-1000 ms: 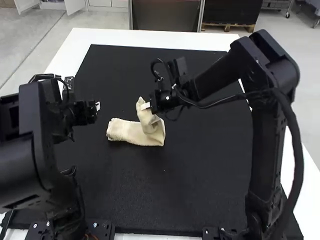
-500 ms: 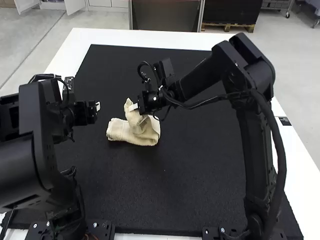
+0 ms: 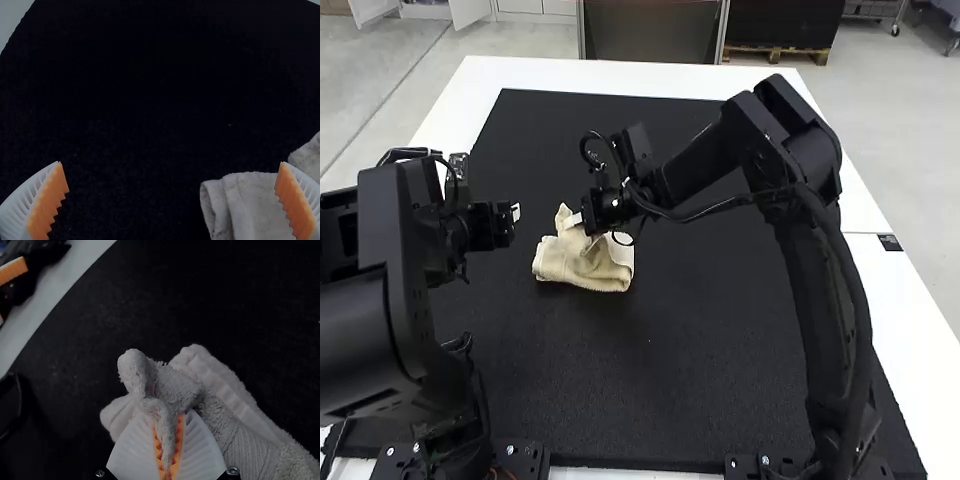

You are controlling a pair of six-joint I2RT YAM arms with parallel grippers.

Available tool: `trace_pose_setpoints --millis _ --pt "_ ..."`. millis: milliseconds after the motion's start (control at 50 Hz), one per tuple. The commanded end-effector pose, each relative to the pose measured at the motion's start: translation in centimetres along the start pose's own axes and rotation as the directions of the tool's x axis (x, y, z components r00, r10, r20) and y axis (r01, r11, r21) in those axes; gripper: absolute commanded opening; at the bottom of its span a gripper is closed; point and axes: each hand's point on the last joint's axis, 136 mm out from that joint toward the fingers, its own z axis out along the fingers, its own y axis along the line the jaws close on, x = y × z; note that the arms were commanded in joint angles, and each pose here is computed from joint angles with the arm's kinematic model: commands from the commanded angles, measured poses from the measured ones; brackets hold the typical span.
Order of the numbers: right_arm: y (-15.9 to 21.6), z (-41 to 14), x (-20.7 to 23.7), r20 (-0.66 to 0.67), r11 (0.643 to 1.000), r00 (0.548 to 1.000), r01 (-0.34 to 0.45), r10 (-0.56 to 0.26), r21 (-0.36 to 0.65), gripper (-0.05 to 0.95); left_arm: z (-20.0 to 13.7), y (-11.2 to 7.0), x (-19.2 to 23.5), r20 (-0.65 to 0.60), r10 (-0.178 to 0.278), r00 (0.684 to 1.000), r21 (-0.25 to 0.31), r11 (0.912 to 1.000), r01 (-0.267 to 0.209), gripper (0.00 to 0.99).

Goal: Fold the towel.

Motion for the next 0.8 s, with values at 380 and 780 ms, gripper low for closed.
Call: trace_pose_setpoints --millis 380,780 --pt "3.2 0.9 -2.8 0.045 0.998 0.999 0.011 -0.008 -0.067 0.5 -0.3 0.0 0.6 0.002 0.002 1.0 -0.008 1.0 -0.002 0.97" --pt "2.1 -3.3 -6.8 0.126 0.998 0.992 -0.016 0.024 -0.061 -0.02 -0.3 0.0 0.9 0.0 0.001 1.0 -0.008 1.0 -0.001 0.97"
